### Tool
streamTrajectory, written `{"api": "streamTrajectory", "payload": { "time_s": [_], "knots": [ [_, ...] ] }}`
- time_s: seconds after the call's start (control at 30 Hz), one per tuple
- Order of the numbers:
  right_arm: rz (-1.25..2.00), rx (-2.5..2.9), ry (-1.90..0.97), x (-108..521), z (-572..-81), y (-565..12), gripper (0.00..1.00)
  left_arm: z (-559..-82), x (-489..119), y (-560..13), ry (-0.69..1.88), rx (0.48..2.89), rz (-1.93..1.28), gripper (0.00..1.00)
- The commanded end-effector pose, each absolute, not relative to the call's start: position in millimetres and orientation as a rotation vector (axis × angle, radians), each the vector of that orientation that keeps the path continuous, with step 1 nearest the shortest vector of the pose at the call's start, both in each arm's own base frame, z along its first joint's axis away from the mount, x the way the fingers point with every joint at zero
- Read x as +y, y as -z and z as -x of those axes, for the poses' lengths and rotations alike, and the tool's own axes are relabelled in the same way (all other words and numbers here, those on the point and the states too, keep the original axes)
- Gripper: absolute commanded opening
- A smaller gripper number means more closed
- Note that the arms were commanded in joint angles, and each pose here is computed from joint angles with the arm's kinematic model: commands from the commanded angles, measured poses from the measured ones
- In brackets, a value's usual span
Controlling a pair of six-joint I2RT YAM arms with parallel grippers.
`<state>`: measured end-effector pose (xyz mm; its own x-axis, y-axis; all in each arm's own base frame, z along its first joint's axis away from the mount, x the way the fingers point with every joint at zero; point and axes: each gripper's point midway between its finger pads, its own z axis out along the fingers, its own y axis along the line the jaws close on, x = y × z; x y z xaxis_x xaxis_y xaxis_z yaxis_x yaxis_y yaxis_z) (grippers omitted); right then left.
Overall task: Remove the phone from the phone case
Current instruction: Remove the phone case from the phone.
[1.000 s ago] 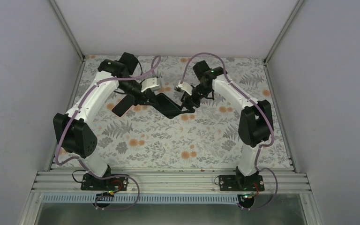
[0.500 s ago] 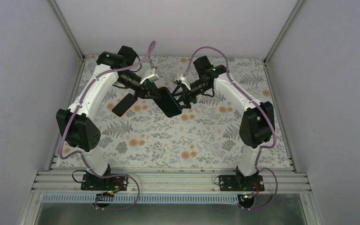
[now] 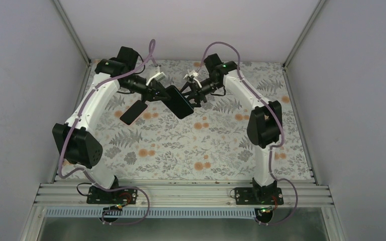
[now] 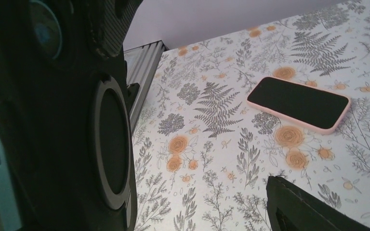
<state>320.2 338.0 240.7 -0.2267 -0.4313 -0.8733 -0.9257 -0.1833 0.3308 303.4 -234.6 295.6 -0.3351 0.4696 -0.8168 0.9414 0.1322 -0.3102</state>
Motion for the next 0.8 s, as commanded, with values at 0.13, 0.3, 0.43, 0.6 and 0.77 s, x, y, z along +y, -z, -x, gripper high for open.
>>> {"api": "streamTrajectory", "payload": {
  "time_s": [0.13,0.3,0.43,0.6,0.77],
  "knots": [
    [1.548,1.150,-2.008,388.8,-217.9,-337.2,0.80,-393.1,-249.1,-307.7,0.715,1.688,-1.238,0.02],
    [1.562,1.073,-2.059,391.0,-195.4,-351.7,0.80,-402.8,-244.2,-304.3,0.638,1.680,-1.207,0.02],
    [1.615,1.028,-2.069,391.1,-172.6,-363.6,0.72,-406.8,-246.7,-299.3,0.649,1.686,-1.215,0.02],
    [1.640,1.010,-2.065,383.4,-160.8,-375.0,0.46,-411.1,-247.6,-293.2,0.656,1.696,-1.227,0.02],
    [1.663,1.007,-2.028,375.7,-152.3,-383.0,0.12,-404.0,-251.3,-286.3,0.740,1.708,-1.272,0.02]
  ]
}}
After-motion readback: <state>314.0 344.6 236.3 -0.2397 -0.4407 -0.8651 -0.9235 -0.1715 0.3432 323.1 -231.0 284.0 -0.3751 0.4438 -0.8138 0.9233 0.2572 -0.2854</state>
